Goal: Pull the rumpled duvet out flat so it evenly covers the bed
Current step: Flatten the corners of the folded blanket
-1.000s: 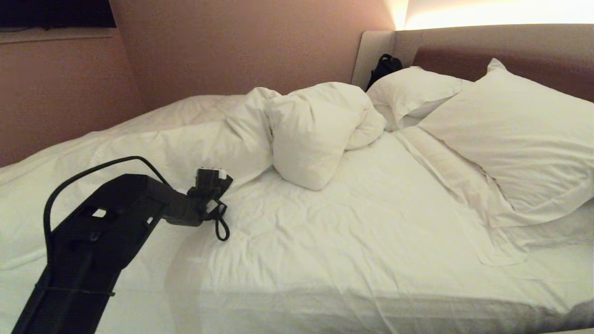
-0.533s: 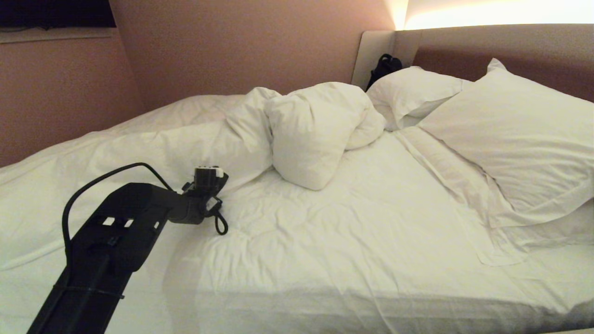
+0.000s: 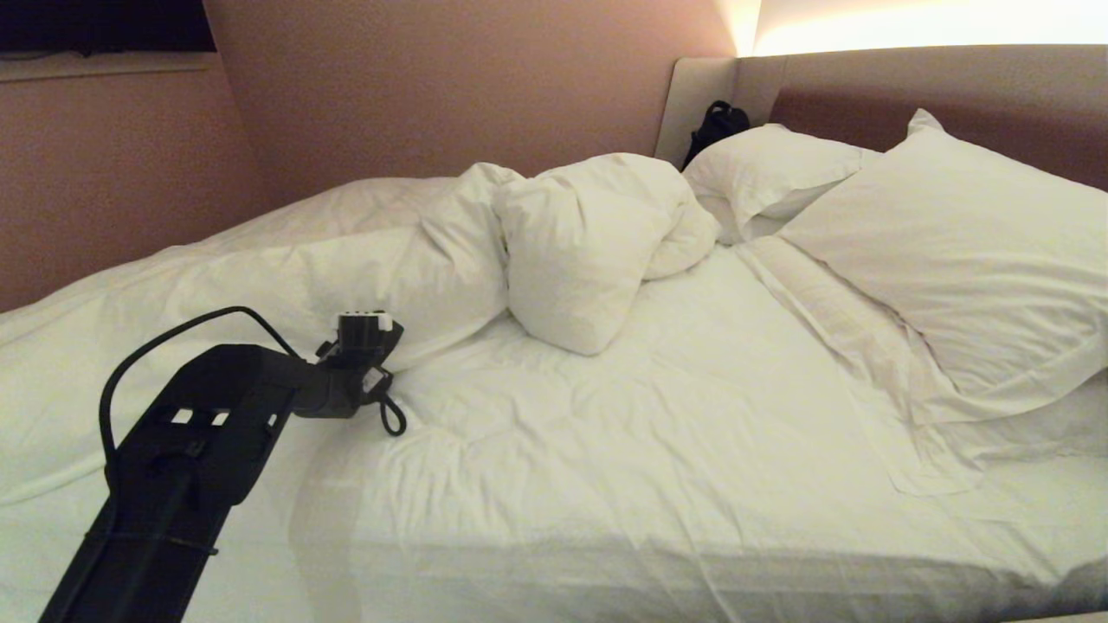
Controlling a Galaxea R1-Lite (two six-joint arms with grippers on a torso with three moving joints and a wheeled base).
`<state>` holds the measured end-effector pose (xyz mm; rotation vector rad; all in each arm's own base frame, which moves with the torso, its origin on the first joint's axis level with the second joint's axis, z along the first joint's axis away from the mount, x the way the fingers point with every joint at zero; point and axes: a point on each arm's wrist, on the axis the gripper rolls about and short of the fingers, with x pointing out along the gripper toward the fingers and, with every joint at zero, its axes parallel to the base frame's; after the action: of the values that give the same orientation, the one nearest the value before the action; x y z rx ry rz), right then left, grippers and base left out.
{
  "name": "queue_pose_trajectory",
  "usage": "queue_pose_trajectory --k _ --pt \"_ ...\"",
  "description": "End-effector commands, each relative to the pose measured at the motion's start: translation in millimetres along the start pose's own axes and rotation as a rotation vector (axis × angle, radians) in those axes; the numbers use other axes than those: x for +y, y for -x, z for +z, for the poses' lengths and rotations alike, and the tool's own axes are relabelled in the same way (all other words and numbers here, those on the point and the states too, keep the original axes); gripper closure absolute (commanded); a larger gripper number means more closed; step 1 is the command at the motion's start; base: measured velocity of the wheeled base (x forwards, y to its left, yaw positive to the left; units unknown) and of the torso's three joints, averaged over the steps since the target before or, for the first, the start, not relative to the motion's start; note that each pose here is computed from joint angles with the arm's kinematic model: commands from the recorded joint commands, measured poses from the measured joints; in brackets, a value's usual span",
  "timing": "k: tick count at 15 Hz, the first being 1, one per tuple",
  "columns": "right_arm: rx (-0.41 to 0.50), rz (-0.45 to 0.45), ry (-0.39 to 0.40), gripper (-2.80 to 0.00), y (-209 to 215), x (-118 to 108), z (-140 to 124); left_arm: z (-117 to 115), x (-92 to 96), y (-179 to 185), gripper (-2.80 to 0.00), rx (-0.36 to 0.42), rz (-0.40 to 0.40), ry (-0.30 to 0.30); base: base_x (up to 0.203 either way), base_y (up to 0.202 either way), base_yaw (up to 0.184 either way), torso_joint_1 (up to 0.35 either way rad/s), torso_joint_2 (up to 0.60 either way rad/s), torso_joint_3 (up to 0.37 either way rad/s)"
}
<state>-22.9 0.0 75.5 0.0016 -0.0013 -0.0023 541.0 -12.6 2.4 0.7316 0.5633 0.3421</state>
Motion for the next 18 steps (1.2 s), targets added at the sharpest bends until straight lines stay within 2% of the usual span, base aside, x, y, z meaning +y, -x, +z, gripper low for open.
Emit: queue_pose_trajectory --k 1,8,15,16,18 --pt "0.001 0.001 0.0 0.0 0 0 0 -7 -3.2 -5 -2.8 0.016 0.001 -0.009 0.0 0.0 0.0 0.0 0.0 0.0" --pt "0.001 0.001 0.0 0.0 0 0 0 -14 -7.3 -13 -2.8 -0.003 0.025 0.011 0.0 0.0 0.0 0.0 0.0 0.0" --pt "0.001 0.001 0.001 0.0 0 0 0 -26 -3.4 -24 -2.8 0.003 0.05 0.032 0.0 0.0 0.0 0.0 0.0 0.0" --pt "0.001 0.0 0.0 0.0 0 0 0 -25 -2.5 -24 0.0 -0.001 0.054 0.038 0.0 0.0 0.0 0.0 0.0 0.0" --pt "0.001 -0.001 0.0 0.0 0 0 0 -26 -2.3 -25 0.0 -0.006 0.068 0.046 0.0 0.0 0.0 0.0 0.0 0.0"
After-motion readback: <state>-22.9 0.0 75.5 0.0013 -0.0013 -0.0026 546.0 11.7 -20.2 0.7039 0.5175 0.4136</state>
